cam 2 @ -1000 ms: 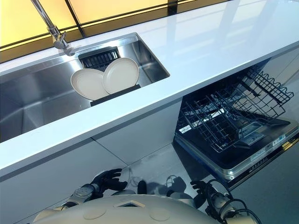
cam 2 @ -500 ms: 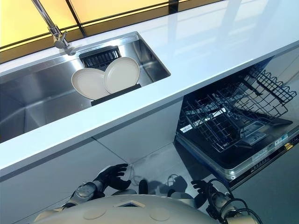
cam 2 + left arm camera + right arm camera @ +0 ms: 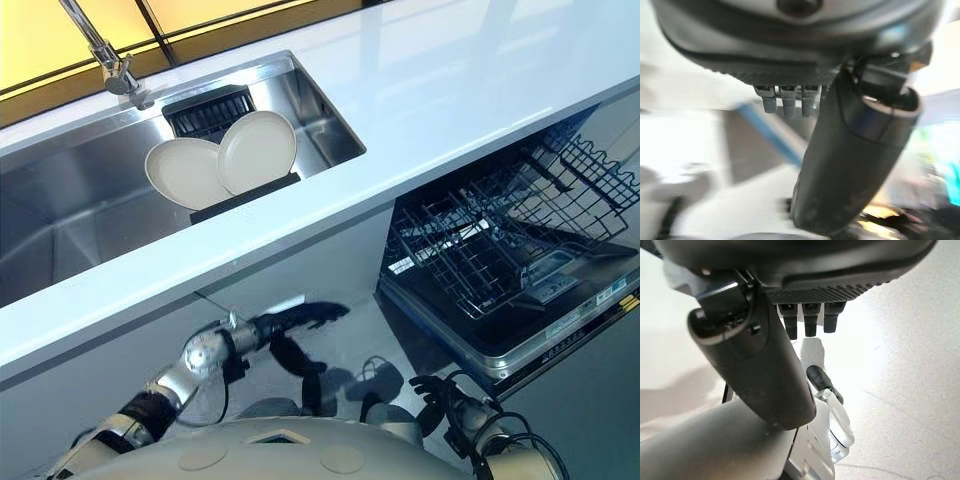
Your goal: Pick up plates and place into dishwasher.
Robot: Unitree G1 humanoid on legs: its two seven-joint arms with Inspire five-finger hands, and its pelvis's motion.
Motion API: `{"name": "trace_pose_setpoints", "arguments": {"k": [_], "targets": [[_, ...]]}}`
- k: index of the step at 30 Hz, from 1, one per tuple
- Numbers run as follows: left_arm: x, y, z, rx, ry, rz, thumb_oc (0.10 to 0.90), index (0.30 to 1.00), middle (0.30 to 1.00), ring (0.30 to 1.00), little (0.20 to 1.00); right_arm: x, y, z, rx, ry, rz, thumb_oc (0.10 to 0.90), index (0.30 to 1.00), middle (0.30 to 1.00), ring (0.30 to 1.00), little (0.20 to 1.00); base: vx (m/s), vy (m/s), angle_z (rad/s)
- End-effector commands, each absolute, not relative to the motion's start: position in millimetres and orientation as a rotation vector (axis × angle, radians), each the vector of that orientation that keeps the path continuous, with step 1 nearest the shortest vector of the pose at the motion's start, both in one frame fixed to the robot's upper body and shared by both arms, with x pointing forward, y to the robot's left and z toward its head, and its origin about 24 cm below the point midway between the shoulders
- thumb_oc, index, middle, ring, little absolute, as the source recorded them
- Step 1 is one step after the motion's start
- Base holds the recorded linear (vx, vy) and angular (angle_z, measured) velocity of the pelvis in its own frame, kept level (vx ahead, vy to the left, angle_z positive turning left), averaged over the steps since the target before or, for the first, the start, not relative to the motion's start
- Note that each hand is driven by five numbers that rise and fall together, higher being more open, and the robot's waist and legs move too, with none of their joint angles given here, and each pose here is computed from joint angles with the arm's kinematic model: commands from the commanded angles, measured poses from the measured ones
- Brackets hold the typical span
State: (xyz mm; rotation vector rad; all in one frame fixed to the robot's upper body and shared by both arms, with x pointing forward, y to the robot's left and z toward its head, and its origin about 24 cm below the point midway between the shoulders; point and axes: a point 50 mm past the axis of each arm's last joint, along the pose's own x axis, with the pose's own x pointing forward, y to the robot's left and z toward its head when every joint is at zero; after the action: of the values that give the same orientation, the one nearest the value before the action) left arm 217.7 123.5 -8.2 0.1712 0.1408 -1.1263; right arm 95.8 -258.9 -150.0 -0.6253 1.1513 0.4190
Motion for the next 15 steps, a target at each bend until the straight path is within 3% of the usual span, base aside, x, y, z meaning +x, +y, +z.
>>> {"name": "trace_pose_setpoints", "arguments": {"k": [1, 8, 10, 13, 15], "targets": [[246.0, 90.4, 81.8, -0.31, -0.257, -1.271, 0.8, 0.9, 0.9, 0.9, 0.9, 112.3, -255.5, -146.0, -0.609, 1.082, 0.416, 0.8, 0.9, 0.9, 0.9, 0.9, 0.01, -0.042, 0.01], [213.1, 56.9, 126.0, -1.145, -0.367, -1.575, 0.8, 0.9, 0.9, 0.9, 0.9, 99.7, -242.9, -153.2, -0.576, 1.095, 0.402, 0.8, 0.9, 0.9, 0.9, 0.9, 0.02, -0.048, 0.03], [210.3, 54.7, 137.5, -1.305, -0.411, -1.576, 0.8, 0.9, 0.9, 0.9, 0.9, 99.2, -239.3, -154.5, -0.57, 1.098, 0.403, 0.8, 0.9, 0.9, 0.9, 0.9, 0.02, -0.05, 0.04], [218.9, 69.2, 153.5, -1.264, -0.567, -1.396, 0.8, 0.9, 0.9, 0.9, 0.9, 98.5, -233.4, -156.5, -0.559, 1.103, 0.4, 0.8, 0.9, 0.9, 0.9, 0.9, 0.01, -0.04, 0.05], [227.7, 98.7, 164.7, -1.045, -0.73, -1.148, 0.8, 0.9, 0.9, 0.9, 0.9, 96.9, -231.8, -157.4, -0.557, 1.105, 0.393, 0.8, 0.9, 0.9, 0.9, 0.9, 0.0, -0.005, 0.04]]}}
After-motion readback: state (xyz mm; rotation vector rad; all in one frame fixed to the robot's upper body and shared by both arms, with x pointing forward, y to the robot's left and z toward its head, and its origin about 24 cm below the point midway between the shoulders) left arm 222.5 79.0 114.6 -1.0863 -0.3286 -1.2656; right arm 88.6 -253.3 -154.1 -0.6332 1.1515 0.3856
